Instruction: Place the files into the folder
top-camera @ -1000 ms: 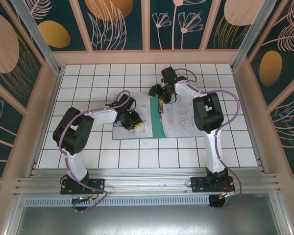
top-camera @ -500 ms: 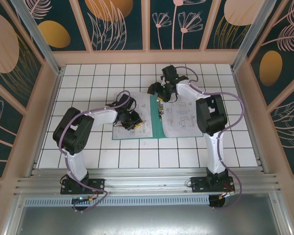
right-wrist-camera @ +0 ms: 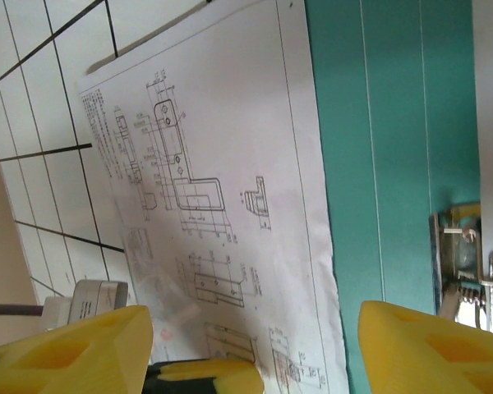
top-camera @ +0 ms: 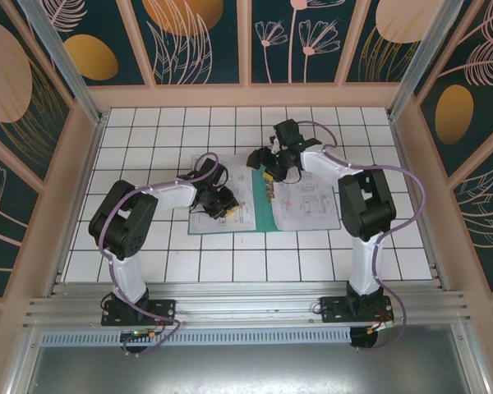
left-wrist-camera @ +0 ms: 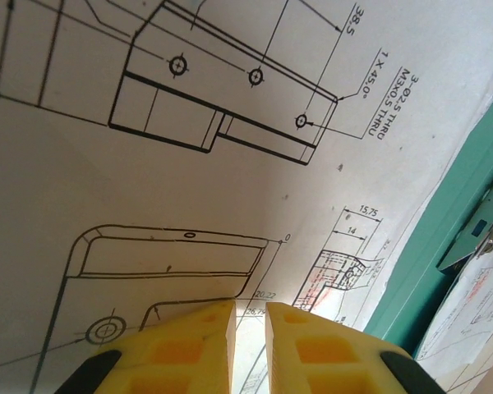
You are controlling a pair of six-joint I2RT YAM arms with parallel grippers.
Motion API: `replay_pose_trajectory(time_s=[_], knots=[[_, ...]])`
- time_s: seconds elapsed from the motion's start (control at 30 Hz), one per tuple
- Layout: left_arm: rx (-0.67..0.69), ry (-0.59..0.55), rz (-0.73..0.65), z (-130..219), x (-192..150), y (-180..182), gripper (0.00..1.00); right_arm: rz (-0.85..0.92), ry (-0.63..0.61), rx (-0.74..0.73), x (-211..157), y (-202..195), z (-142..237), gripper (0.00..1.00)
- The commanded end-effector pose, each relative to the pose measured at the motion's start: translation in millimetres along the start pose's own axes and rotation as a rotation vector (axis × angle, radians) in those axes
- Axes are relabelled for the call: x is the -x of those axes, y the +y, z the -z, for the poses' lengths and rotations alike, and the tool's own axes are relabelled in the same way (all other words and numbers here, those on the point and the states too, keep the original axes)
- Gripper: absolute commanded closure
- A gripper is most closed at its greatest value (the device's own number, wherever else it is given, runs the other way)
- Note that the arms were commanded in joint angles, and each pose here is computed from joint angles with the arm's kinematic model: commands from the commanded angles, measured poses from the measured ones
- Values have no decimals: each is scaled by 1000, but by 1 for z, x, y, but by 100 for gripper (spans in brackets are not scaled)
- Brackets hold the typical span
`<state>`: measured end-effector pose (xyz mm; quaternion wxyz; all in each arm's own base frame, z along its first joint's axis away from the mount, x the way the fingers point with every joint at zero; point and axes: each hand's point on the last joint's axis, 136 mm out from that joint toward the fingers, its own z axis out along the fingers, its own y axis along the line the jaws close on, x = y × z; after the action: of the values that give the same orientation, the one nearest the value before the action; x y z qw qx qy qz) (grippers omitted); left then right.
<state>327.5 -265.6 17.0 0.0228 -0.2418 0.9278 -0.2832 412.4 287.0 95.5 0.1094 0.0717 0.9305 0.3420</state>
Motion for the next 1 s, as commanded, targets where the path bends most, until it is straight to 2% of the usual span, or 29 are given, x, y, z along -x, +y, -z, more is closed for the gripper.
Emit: replay_pose_trajectory(time_s=[0.0, 0.23, 0.37, 0.47, 0.67, 0.97], knots=[[4, -1, 6, 0, -1, 5, 82, 1, -27, 46, -3, 12, 13, 32], [2, -3, 12, 0, -1, 5, 82, 0, -65, 32, -4, 11, 27, 32], [-2, -5, 19, 0, -2, 6, 82, -30, -172, -9, 5, 2, 52, 32], [-8, -2, 27, 0, -4, 7, 82, -122, -248, -26, 6, -19, 75, 33], [-31, 35, 18, -9, -21, -2, 82, -325, -320, 21, -9, -56, 113, 38], [-58, 113, -34, -43, -55, -38, 82, -563, -311, 152, -31, -86, 120, 41]])
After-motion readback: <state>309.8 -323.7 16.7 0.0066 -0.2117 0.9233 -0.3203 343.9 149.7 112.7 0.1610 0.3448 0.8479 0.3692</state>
